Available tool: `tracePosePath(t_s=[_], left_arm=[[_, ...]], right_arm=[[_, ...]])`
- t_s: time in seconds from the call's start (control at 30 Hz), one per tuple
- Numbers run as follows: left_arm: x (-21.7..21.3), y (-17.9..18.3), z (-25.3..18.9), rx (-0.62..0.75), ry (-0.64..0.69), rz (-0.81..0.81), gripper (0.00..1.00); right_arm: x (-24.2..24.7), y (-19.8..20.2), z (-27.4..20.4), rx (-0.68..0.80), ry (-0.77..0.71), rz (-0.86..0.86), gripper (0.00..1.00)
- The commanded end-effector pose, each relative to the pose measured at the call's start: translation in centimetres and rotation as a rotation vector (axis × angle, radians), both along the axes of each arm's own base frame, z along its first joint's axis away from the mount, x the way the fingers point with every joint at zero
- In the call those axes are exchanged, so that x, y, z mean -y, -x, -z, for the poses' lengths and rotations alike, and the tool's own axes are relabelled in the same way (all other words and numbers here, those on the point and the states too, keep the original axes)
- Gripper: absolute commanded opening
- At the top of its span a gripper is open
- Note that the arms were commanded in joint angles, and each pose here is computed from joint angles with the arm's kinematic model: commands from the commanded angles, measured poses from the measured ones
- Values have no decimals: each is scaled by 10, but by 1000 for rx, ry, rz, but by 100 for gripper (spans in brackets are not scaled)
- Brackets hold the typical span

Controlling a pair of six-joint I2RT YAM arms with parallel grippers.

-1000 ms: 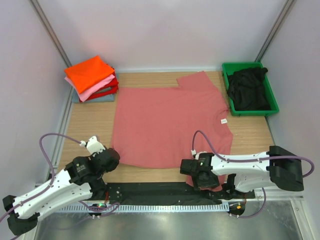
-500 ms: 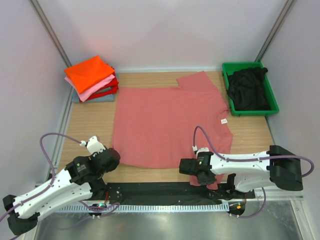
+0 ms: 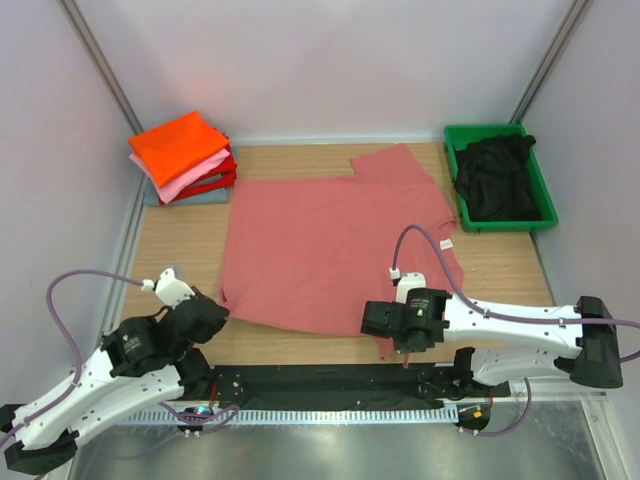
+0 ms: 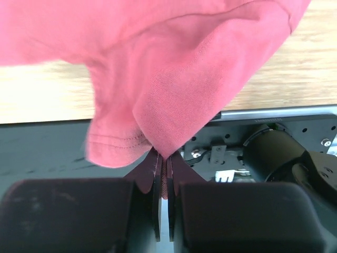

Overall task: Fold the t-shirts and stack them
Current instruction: Fold the tshirt

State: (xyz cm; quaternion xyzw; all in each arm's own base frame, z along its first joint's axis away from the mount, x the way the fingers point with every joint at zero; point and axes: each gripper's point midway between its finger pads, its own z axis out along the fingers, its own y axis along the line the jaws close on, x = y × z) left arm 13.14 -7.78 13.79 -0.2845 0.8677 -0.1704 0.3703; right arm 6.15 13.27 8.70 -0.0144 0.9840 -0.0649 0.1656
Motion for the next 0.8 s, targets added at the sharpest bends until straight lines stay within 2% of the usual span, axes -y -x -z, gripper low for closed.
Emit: tracePosePath(t_s=[0.0, 0.1, 0.27, 0.33, 0.4, 0.47, 0.5, 0.53, 0.77], left_arm=[[-10, -8, -16, 54, -56, -21, 0], [-9, -15, -25, 62, -130, -9, 0], [0, -33, -52, 109, -262, 65, 0], [6, -41, -57, 100, -311, 108, 0], [11, -53, -52, 16, -387, 164, 0], [18, -67, -44, -51, -409, 202, 0], [7, -76, -40, -79, -432, 195, 0], [13, -79, -37, -103, -396, 225, 0], [1, -129, -29, -156, -403, 194, 0]], right_arm=[[0, -21, -30, 114, 2, 27, 2], [-4, -43, -45, 146, 33, 26, 5], [-8, -87, -60, 154, 34, 10, 1], [-2, -107, -67, 161, 69, -7, 1], [-4, -124, -75, 172, 73, -19, 1], [-4, -140, -73, 151, 115, -66, 1], [-7, -149, -78, 158, 114, -73, 1], [-8, -157, -73, 135, 141, -78, 1], [1, -209, -65, 87, 191, -101, 1]])
